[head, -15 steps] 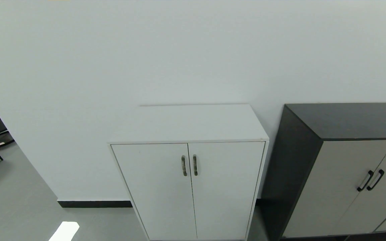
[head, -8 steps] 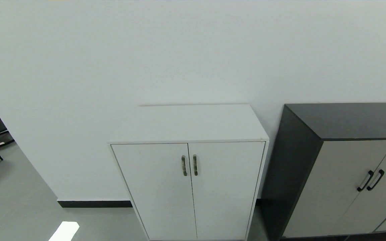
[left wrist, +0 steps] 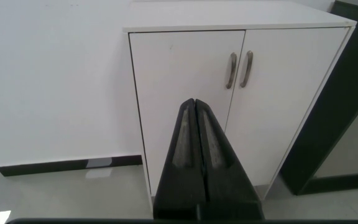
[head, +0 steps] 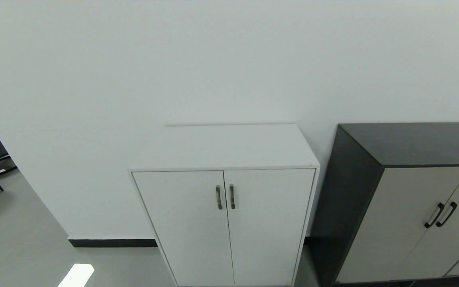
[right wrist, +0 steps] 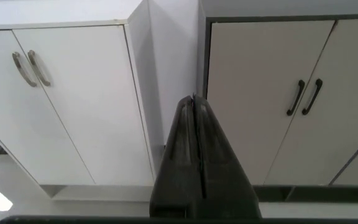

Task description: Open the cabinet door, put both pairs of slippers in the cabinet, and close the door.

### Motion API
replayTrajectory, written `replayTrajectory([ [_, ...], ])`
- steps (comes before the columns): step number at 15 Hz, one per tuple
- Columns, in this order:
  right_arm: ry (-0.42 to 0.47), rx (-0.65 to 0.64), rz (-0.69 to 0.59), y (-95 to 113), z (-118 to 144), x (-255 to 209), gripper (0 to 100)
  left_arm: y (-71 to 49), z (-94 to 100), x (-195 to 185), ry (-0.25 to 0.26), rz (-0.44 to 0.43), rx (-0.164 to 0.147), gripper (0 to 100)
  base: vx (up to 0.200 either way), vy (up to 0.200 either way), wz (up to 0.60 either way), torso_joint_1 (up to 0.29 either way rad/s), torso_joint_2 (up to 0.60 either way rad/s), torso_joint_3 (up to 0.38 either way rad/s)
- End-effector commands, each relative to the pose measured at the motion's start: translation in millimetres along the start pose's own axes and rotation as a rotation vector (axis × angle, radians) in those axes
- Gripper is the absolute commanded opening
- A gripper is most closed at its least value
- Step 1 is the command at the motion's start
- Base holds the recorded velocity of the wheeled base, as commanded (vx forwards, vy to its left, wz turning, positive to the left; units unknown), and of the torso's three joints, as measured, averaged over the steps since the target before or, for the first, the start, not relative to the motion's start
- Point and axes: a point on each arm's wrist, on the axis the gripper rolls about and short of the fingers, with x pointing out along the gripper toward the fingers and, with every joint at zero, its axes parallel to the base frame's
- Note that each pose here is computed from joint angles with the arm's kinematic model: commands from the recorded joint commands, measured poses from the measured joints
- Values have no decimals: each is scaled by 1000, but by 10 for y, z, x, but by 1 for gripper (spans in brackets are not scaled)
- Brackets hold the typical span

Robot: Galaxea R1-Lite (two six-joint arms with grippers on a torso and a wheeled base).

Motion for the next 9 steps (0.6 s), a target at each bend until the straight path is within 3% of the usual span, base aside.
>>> replayTrajectory([
  [1,-1,2,0,0,-12,-1,0,0,0,1,1,0,-1,0,0,0,0,0,0,0],
  [9,-1,11,-1,0,-12,-1,0,0,0,1,1,0,0,0,0,0,0,0,0,0],
])
